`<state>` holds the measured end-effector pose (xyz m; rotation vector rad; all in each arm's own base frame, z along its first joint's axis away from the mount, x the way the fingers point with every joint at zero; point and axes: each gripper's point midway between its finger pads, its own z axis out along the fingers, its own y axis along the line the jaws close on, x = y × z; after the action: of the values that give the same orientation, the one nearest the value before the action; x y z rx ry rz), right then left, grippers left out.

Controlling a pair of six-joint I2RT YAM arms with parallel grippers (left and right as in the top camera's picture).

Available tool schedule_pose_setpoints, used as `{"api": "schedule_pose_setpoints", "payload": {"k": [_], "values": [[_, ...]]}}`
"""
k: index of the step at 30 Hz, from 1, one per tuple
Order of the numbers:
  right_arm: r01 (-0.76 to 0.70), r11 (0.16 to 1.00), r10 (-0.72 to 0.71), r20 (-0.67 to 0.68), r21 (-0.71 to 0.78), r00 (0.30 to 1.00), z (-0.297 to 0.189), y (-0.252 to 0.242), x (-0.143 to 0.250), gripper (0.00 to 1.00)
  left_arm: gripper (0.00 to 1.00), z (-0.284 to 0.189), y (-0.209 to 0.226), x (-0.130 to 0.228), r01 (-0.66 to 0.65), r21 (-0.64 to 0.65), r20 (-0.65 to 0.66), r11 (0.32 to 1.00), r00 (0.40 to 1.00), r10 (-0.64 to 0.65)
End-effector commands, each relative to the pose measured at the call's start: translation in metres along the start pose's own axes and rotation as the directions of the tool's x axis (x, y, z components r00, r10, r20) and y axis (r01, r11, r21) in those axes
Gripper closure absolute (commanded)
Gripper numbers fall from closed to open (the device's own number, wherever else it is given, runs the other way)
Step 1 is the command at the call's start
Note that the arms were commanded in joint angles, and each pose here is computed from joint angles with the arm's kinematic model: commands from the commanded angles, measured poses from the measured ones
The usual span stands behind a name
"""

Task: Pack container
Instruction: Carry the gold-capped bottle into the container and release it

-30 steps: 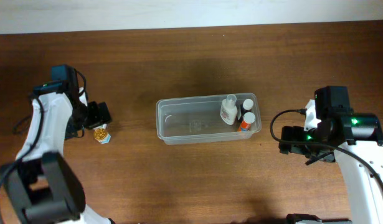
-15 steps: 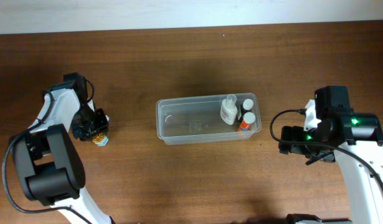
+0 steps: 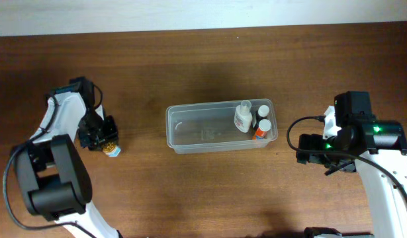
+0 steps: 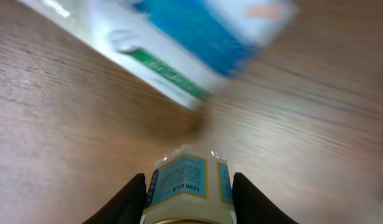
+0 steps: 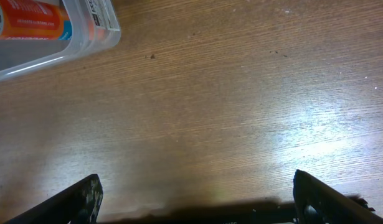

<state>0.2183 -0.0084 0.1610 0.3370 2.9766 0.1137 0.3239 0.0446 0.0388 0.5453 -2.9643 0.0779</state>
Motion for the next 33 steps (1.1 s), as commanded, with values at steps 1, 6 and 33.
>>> {"api": "schedule_pose_setpoints", "payload": {"k": [1,6,33], "values": [[-0.002,1.0,0.002,0.006,-0.005,1.0,-0.001,0.0,-0.001,0.11,0.89,-0.073,-0.042,-0.003,-0.108,0.066,0.206,0.992,0.974,0.092],[-0.002,1.0,0.002,0.008,-0.006,1.0,-0.001,0.001,-0.002,0.11,0.94,-0.128,-0.116,0.03,-0.333,0.077,0.389,0.94,0.878,0.279],[-0.002,1.0,0.002,0.005,-0.006,1.0,-0.001,0.001,-0.001,0.11,0.99,0.001,-0.323,0.104,-0.612,0.102,0.354,0.784,0.759,0.546]]}}
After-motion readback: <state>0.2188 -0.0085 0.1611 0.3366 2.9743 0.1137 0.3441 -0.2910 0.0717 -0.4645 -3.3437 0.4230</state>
